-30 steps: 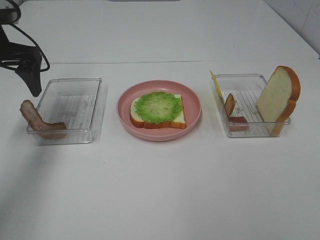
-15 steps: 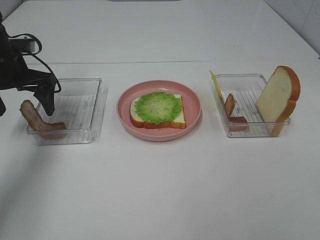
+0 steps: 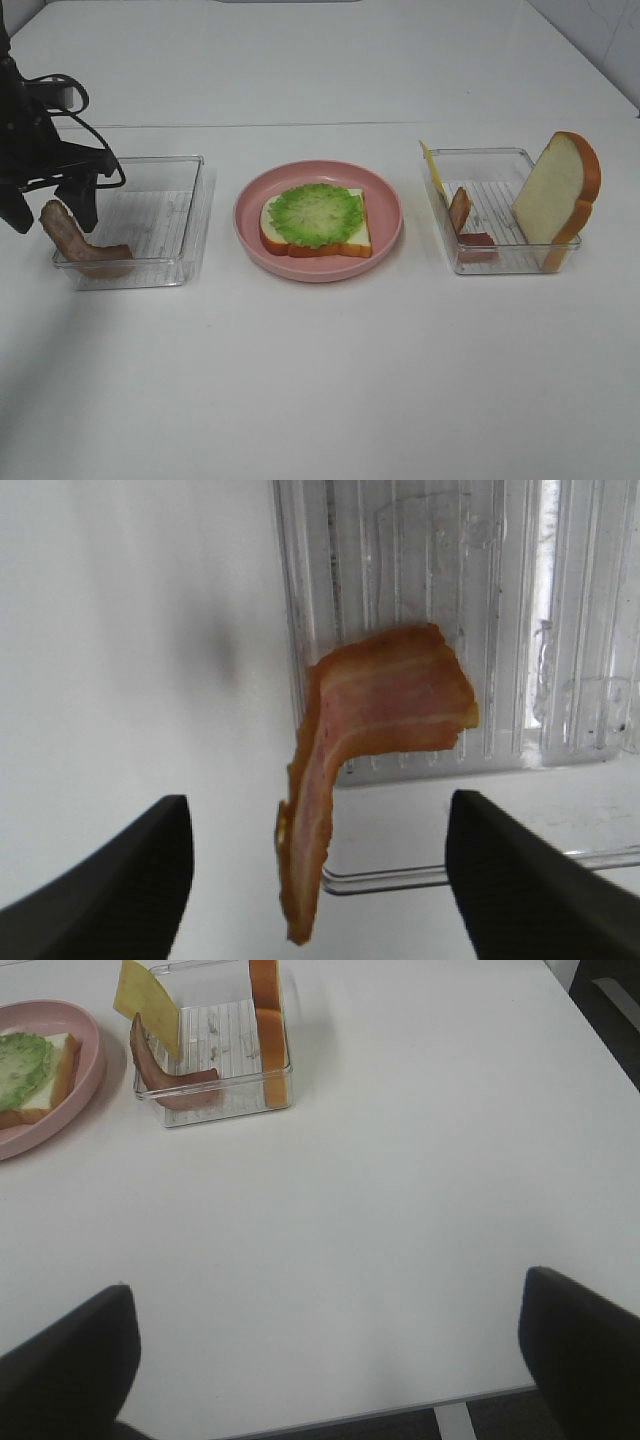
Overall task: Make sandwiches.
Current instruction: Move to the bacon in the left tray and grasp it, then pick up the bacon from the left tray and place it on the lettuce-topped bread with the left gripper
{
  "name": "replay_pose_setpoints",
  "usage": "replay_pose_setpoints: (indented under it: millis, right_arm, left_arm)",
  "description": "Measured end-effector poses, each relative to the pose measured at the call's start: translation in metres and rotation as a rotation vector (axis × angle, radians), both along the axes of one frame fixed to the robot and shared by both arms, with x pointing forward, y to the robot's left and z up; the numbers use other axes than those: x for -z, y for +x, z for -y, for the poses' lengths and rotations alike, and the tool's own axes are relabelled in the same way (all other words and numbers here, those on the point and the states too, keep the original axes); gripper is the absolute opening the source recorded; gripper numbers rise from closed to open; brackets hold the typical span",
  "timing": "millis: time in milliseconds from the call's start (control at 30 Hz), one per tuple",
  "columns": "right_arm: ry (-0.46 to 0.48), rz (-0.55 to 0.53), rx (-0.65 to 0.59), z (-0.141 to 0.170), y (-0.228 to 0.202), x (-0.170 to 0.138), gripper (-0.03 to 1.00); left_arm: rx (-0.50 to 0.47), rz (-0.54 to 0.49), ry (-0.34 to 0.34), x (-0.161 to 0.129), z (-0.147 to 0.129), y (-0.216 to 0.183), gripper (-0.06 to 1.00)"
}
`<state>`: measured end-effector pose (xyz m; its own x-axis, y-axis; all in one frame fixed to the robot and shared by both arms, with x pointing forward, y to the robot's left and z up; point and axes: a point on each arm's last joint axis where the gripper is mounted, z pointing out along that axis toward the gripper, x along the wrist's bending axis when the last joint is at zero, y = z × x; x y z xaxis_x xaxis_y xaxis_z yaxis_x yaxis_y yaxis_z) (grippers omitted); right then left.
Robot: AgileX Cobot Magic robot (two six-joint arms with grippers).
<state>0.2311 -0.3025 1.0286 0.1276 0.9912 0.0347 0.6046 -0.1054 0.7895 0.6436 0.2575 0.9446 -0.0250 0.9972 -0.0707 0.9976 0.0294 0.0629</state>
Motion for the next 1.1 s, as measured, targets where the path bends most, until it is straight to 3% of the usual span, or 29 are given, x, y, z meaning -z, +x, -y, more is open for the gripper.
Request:
replay_pose_setpoints:
  millis: [200,233,267,300,333,367,400,433,733,900,967,1067,1100]
  right_arm:
    - [0.0,0.0,0.0,0.0,0.0,0.0,0.98]
    - [0.0,0.0,0.0,0.0,0.0,0.0,0.98]
    - [0.0,0.0,0.0,0.0,0.0,0.0,0.98]
    - [0.0,0.0,0.0,0.0,0.0,0.0,0.98]
    - [0.0,0.0,0.0,0.0,0.0,0.0,0.98]
    - [0.0,0.0,0.0,0.0,0.0,0.0,0.98]
    - [0.0,0.0,0.0,0.0,0.0,0.0,0.98]
    - [0.0,0.0,0.0,0.0,0.0,0.0,0.98]
    - [0.0,0.0,0.0,0.0,0.0,0.0,0.98]
    - [0.0,0.0,0.0,0.0,0.0,0.0,0.98]
    - [0.0,0.0,0.0,0.0,0.0,0.0,0.98]
    - [0.0,0.0,0.0,0.0,0.0,0.0,0.98]
    - [0.0,0.0,0.0,0.0,0.0,0.0,0.98]
  left_arm:
    - [0.0,0.0,-0.001,0.0,0.0,0.0,0.47]
    - [0.0,0.0,-0.001,0.0,0.0,0.0,0.42]
    - [0.0,0.0,-0.001,0.0,0.0,0.0,0.3]
    - [0.0,0.0,-0.001,0.0,0.0,0.0,0.3]
    - [0.003,-0.001,-0.001,0.0,0.0,0.0,0.18]
    - [0.003,-0.001,-0.001,0.0,0.0,0.0,0.18]
    - [0.008,-0.001,0.0,0.0,0.0,0.0,0.07]
    - [0.011,0.0,0.0,0.0,0.0,0.0,0.04]
    - [0.014,0.001,-0.003,-0.002,0.0,-0.001,0.0]
    - [0.01,0.018,-0.026,-0.022,0.002,-0.002,0.0]
    - [0.027,0.067,-0.064,-0.055,0.014,-0.003,0.0]
    - [0.035,0.084,-0.079,-0.065,0.02,-0.003,0.0]
    - [0.054,0.129,-0.108,-0.085,0.03,-0.002,0.0]
